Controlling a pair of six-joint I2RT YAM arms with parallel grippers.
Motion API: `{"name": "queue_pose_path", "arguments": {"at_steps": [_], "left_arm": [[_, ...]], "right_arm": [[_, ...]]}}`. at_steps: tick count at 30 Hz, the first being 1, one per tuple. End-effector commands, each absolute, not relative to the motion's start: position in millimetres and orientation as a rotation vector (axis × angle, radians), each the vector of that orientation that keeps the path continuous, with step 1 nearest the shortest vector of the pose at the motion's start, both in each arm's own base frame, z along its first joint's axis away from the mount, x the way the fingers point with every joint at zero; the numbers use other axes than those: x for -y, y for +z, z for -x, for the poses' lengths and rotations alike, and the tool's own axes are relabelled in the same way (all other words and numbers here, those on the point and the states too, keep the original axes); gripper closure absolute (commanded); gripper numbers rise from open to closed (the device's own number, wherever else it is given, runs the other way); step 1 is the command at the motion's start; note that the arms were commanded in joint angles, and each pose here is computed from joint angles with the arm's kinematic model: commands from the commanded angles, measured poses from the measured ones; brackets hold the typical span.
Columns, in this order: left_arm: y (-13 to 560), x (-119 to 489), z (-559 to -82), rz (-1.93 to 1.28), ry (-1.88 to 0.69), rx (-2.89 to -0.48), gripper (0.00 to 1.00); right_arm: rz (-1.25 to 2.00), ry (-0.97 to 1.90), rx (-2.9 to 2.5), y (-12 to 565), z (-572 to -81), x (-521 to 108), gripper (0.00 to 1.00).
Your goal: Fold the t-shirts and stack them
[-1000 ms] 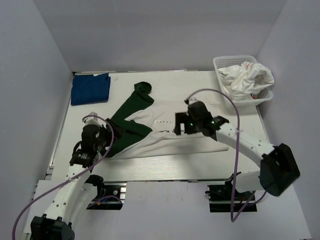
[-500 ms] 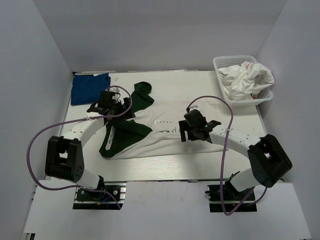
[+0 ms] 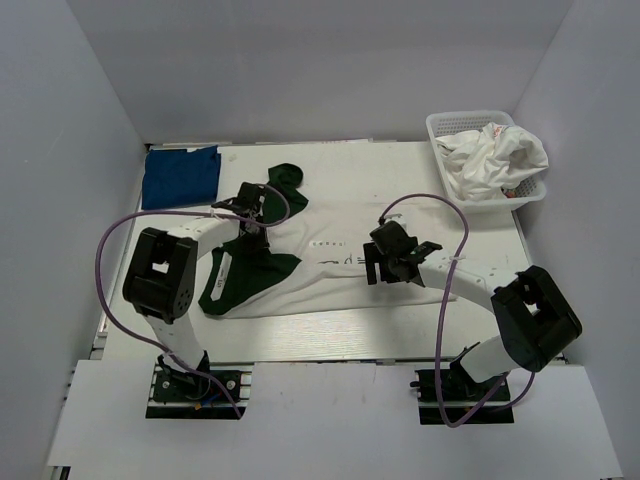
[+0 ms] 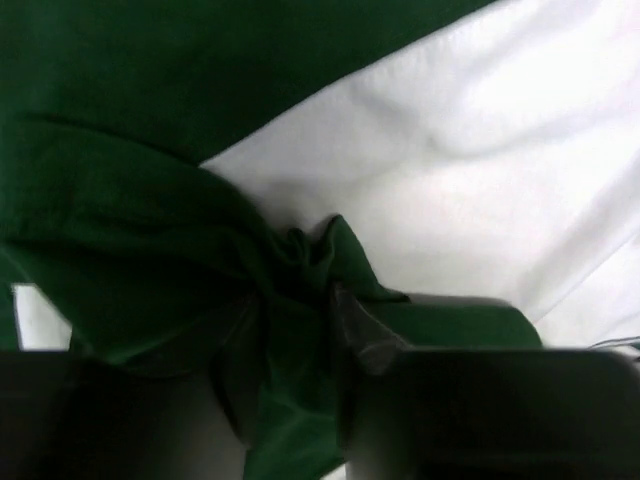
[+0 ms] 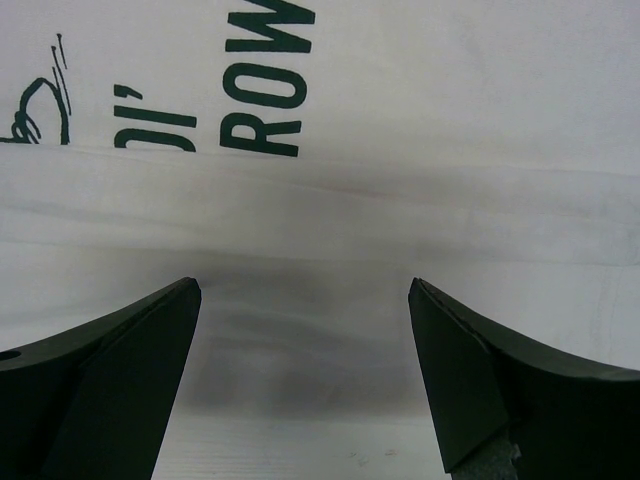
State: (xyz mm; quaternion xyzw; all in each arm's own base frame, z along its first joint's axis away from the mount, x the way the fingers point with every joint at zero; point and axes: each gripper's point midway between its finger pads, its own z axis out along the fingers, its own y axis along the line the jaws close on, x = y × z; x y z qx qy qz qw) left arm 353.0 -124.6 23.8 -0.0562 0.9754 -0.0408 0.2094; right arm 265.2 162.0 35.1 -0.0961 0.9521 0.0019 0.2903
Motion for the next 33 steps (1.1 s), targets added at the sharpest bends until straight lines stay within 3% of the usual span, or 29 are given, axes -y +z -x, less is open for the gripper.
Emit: {"name": "queue_pose_path", "arguments": {"at_steps": [1, 2, 4, 5, 20, 22, 23, 25, 26, 33], "left_arm": [[36, 121, -350, 0.168, -0.048, -2.698, 0.64], [41, 121, -349, 0.170, -0.030, -2.686, 0.80], [47, 122, -350, 0.162, -0.020, -2.663, 0.97], [59, 124, -355, 0.164, -0.039, -2.632, 1.00], [111, 176, -408, -0.263, -0.151, -2.302, 1.00], [110, 180, -414, -0.309, -0.155, -2.267, 0.84], [110, 180, -414, -0.309, -0.155, -2.267, 0.49], [111, 174, -416, -0.305, -0.115, -2.262, 0.08], [109, 171, -415, -0.285, -0.097, -2.270, 0.00], [144, 169, -405, -0.209, -0.147, -2.226, 0.00]], "right_arm": [[0.222, 0.013, -2.514, 40, -267, -160, 0.10], [0.217, 0.021, -2.516, 40, -267, -160, 0.10], [0.221, 0.040, -2.510, 41, -267, -163, 0.10], [0.222, 0.051, -2.508, 43, -267, -164, 0.10], [0.234, 0.122, -2.499, 42, -263, -172, 0.10], [0.228, 0.127, -2.493, 44, -264, -172, 0.10], [0.227, 0.119, -2.497, 43, -264, -170, 0.10], [0.221, 0.106, -2.491, 44, -265, -168, 0.10], [0.220, 0.112, -2.487, 46, -265, -169, 0.10], [0.166, 0.101, -2.451, 55, -269, -166, 0.10]]}}
